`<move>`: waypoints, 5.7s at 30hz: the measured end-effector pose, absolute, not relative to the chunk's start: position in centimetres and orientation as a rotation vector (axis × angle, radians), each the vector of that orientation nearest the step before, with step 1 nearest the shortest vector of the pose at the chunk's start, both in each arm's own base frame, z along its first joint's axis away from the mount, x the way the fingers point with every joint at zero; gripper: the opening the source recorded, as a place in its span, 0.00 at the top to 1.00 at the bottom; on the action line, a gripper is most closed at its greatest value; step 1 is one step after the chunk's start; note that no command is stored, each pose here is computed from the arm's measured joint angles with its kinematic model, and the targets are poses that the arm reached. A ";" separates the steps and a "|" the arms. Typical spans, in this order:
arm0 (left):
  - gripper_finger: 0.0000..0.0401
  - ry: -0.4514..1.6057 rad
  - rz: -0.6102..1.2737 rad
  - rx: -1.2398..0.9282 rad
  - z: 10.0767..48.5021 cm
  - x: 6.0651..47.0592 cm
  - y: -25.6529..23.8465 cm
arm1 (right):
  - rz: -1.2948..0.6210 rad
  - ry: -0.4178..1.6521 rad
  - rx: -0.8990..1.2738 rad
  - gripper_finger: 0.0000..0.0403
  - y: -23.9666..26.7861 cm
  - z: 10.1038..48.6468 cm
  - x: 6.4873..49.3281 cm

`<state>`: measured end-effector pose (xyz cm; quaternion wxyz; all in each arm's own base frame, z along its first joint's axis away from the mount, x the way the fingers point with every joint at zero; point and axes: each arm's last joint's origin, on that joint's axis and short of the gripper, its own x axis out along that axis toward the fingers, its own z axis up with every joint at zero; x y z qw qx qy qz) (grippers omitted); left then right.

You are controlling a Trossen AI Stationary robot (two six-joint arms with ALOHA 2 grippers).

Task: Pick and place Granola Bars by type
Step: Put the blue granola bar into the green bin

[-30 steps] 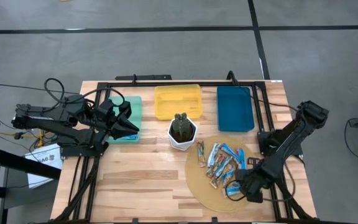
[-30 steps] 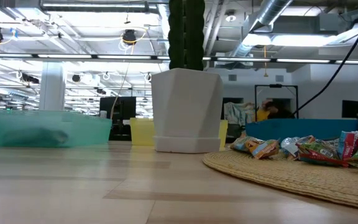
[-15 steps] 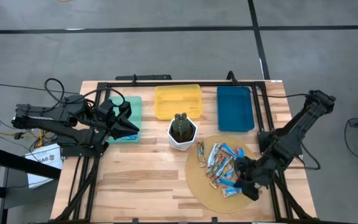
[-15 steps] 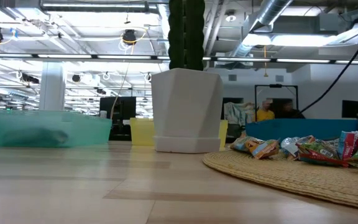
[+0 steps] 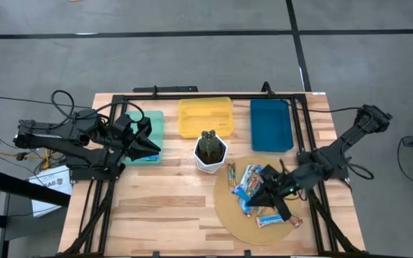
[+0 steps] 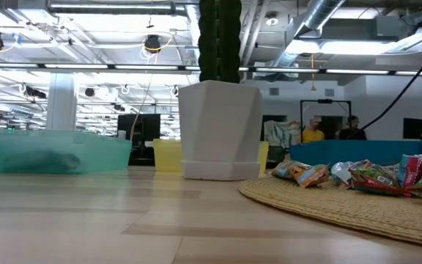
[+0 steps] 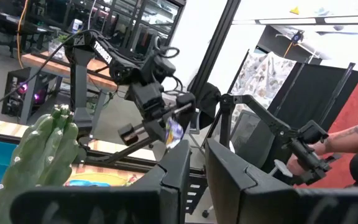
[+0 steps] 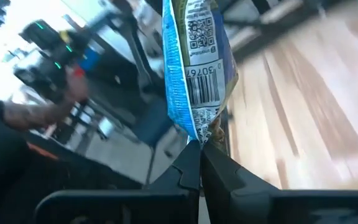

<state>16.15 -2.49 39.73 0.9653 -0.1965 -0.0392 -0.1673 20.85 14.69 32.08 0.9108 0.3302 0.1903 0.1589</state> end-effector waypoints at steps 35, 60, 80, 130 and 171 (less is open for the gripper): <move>0.78 -0.035 -0.165 -0.363 39.9 21.3 -5.9 | 0.115 0.129 0.373 1.00 11.7 36.6 31.8; 0.62 -0.123 -0.103 -0.324 40.7 23.9 -6.5 | 0.115 0.081 0.322 1.00 10.6 37.9 33.1; 0.62 -0.151 -0.150 -0.311 40.0 25.8 -7.1 | 0.137 0.134 0.340 1.00 10.2 37.4 33.2; 0.98 -0.118 -0.185 -0.228 38.6 27.6 -7.7 | 0.193 0.126 0.409 1.00 9.8 37.6 33.4; 1.00 0.310 0.164 -0.352 38.9 12.4 -2.5 | 0.370 0.864 0.533 0.47 12.0 32.3 30.2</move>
